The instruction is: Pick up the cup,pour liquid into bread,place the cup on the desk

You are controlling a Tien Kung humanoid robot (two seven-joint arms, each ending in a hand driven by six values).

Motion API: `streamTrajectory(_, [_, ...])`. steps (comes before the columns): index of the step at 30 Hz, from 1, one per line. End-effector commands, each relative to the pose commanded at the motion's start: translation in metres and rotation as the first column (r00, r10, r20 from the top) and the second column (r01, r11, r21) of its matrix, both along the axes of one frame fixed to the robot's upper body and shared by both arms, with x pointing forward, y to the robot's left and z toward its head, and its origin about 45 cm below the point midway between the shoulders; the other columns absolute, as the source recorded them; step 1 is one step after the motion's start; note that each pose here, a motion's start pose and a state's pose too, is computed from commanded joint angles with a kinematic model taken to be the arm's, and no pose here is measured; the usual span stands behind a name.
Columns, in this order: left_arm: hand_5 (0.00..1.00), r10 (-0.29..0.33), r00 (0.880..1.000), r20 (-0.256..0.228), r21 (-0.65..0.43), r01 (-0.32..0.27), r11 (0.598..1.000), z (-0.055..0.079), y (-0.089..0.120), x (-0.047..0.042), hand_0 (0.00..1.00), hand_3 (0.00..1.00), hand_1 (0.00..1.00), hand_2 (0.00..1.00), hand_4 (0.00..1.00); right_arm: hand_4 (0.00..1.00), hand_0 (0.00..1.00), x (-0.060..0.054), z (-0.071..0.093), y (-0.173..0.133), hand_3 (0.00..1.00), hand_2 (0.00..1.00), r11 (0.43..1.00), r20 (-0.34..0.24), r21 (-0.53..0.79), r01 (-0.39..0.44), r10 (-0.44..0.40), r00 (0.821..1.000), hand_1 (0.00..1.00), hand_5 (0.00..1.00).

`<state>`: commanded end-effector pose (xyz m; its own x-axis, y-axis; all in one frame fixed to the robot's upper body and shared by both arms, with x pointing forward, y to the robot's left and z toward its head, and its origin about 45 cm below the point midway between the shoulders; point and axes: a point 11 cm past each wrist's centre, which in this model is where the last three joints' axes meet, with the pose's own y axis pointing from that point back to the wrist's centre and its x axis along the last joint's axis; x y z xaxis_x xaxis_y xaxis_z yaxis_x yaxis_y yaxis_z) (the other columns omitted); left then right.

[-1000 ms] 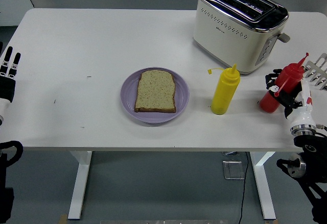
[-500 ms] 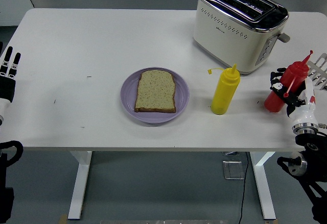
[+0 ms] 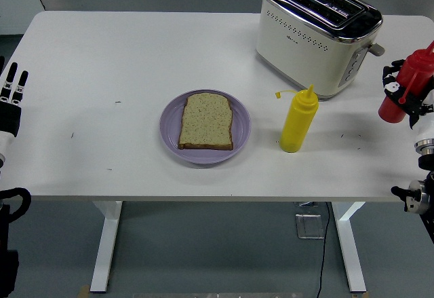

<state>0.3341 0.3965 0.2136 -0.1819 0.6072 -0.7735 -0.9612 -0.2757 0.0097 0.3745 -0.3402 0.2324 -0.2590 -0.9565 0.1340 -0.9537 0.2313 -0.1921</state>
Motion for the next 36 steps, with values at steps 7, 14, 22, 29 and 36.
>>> streamTrajectory(7, [0.981,0.003,1.0,-0.002,-0.001,-0.003,1.0,-0.001,0.001,-0.0009,0.784,0.7,0.741,0.747,0.512,0.444,0.121,0.018,0.05,0.01,0.347,0.303,0.964,0.005,-0.265,-0.018,0.02,1.0,0.21,0.035])
streamTrajectory(14, [0.984,0.007,1.0,-0.004,-0.003,-0.007,1.0,-0.002,0.002,-0.0017,0.785,0.705,0.743,0.747,0.513,0.414,0.127,0.043,0.096,0.042,0.346,0.301,0.824,0.047,-0.565,-0.028,0.066,0.997,0.207,0.032])
streamTrajectory(22, [0.992,0.013,1.0,-0.002,-0.004,-0.013,1.0,-0.001,0.003,-0.002,0.788,0.714,0.746,0.752,0.516,0.39,0.129,0.062,0.123,0.108,0.344,0.296,0.53,0.036,-0.846,-0.061,0.17,0.985,0.207,0.055])
streamTrajectory(29, [0.993,0.021,1.0,-0.001,-0.005,-0.021,1.0,-0.001,0.006,-0.0031,0.789,0.716,0.749,0.753,0.514,0.386,0.126,0.06,0.137,0.15,0.343,0.295,0.238,0.09,-0.971,0.03,0.242,0.966,0.204,0.052])
streamTrajectory(36, [0.992,0.022,1.0,0.0,-0.005,-0.022,1.0,-0.001,0.007,-0.0033,0.79,0.718,0.751,0.754,0.514,0.383,0.12,0.061,0.149,0.165,0.343,0.294,0.166,0.097,-0.985,0.054,0.264,0.96,0.205,0.053])
